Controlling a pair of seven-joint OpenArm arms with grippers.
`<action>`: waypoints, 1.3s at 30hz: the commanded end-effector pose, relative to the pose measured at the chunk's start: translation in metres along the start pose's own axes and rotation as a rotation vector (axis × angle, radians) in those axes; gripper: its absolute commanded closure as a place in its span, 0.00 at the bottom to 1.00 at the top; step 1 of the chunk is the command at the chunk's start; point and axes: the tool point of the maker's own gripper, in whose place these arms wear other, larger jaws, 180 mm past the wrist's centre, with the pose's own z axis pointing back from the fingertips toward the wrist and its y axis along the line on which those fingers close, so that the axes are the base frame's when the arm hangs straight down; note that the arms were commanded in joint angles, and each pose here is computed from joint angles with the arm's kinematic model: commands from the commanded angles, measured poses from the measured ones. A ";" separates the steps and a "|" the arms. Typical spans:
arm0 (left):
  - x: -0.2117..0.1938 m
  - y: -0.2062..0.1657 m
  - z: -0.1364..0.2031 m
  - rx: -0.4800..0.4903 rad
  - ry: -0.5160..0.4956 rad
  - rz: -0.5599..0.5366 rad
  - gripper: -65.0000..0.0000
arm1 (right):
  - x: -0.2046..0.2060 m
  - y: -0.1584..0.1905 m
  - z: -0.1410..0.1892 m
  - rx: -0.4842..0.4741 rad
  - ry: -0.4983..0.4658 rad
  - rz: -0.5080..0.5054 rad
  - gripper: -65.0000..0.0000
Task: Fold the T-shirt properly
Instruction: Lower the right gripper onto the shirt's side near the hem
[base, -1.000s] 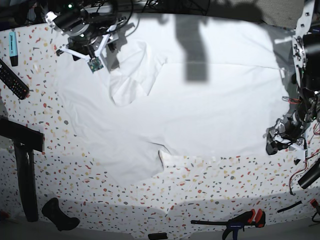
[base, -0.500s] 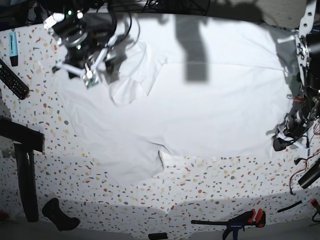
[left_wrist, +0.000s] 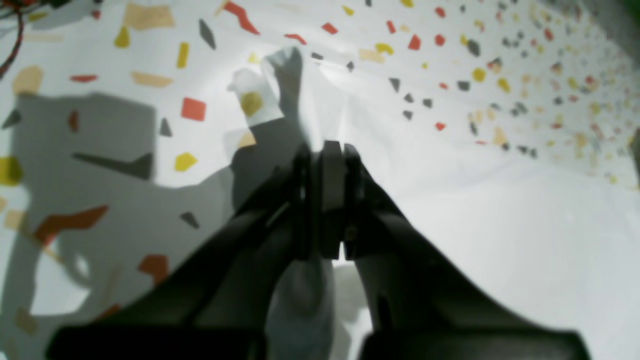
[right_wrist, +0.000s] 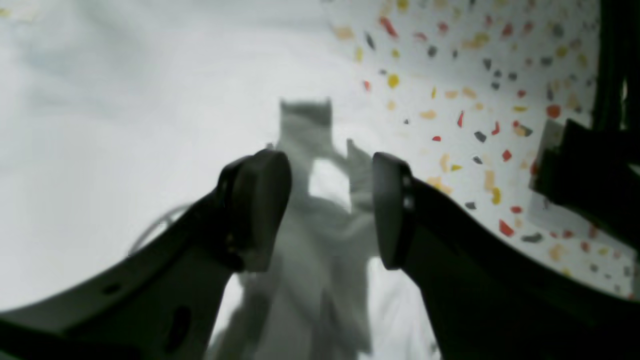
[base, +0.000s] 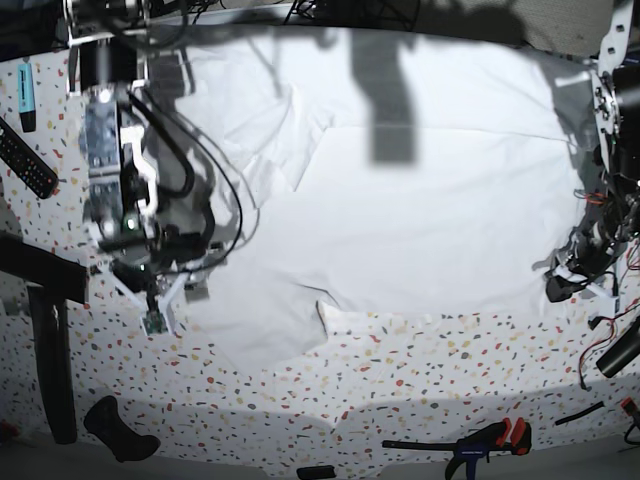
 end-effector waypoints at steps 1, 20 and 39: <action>0.032 -0.001 0.001 -0.011 -0.077 -0.013 1.00 | 0.026 -0.016 -0.005 -0.026 -0.051 0.000 0.54; 0.032 -0.001 0.001 -0.011 -0.077 -0.014 1.00 | -0.019 0.004 -0.090 0.227 0.232 -0.001 0.54; 0.032 -0.001 0.001 -0.011 -0.077 -0.013 1.00 | -0.002 -0.001 -0.090 0.219 0.171 -0.001 0.34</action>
